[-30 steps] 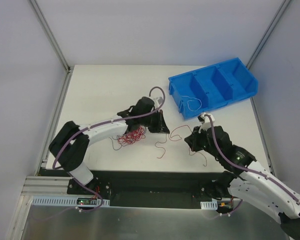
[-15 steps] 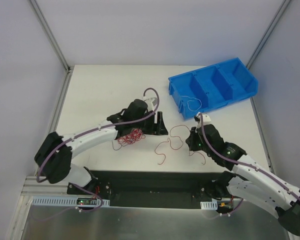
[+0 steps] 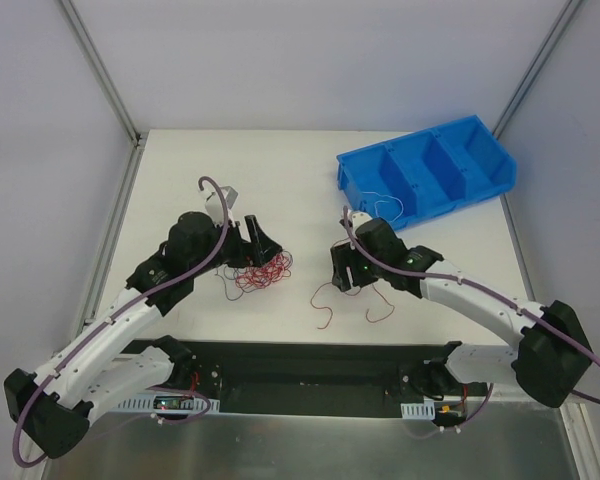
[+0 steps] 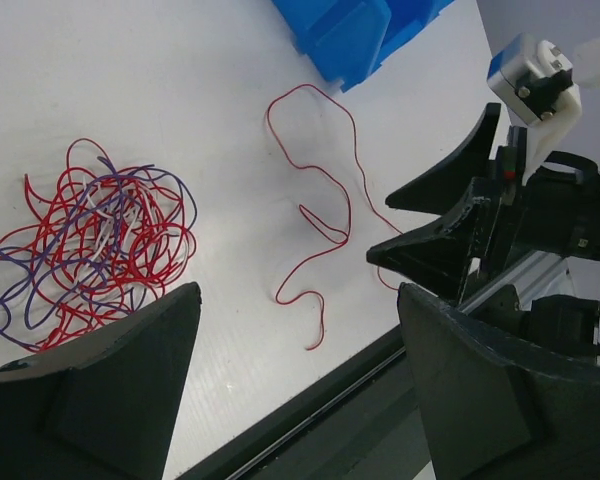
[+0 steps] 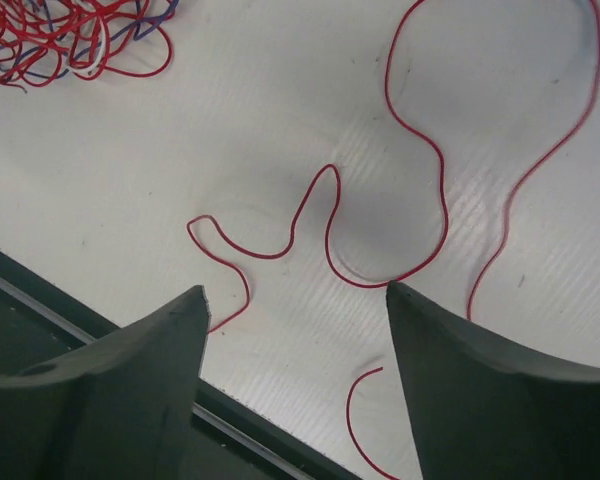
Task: Untangle the cables
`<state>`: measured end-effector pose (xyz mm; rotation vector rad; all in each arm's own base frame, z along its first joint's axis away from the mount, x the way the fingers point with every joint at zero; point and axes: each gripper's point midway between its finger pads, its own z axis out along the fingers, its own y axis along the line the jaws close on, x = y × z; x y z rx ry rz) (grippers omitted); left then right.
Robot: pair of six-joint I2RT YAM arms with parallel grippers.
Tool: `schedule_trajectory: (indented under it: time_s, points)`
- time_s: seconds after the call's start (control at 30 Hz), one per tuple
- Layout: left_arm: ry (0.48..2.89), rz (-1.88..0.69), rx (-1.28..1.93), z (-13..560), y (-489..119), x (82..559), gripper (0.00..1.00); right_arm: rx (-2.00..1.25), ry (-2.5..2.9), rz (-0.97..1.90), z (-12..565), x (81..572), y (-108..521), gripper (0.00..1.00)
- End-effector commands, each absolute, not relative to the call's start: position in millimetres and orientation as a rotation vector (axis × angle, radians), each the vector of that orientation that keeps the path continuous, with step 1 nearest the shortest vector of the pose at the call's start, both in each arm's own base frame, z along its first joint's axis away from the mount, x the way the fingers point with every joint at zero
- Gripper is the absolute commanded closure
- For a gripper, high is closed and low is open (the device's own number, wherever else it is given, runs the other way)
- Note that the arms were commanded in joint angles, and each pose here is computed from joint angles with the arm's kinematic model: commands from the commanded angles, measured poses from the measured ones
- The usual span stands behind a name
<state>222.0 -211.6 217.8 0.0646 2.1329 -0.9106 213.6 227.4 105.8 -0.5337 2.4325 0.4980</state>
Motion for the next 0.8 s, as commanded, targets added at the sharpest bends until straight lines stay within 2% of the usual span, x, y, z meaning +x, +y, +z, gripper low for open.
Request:
schedule_trajectory:
  time_s: [0.0,0.07,0.1,0.13,0.37,0.47,0.77]
  points:
    - [2.161,-0.888,0.076,206.9,-206.4,217.0,0.2,-0.602,2.382,0.528,118.2,218.9,236.4,0.18]
    - [2.172,-0.886,0.086,203.7,-207.3,216.8,0.19,-0.623,2.364,0.474,116.7,222.7,228.4,0.04]
    - [2.174,-0.882,0.091,202.7,-207.3,217.1,0.18,-0.609,2.359,0.418,115.9,227.4,221.3,0.0]
    - [2.175,-0.879,0.094,202.5,-207.4,217.5,0.18,-0.604,2.356,0.377,115.8,230.1,215.6,0.03]
    - [2.198,-0.882,0.143,199.4,-215.9,223.2,0.17,-0.514,2.378,0.351,117.1,245.5,229.4,0.04]
    - [2.205,-0.88,0.152,195.9,-216.9,223.6,0.17,-0.445,2.471,0.167,97.0,258.1,222.1,0.04]
    - [2.161,-0.903,0.193,198.2,-210.9,210.3,0.16,-0.552,2.57,0.009,60.7,262.4,211.4,0.04]
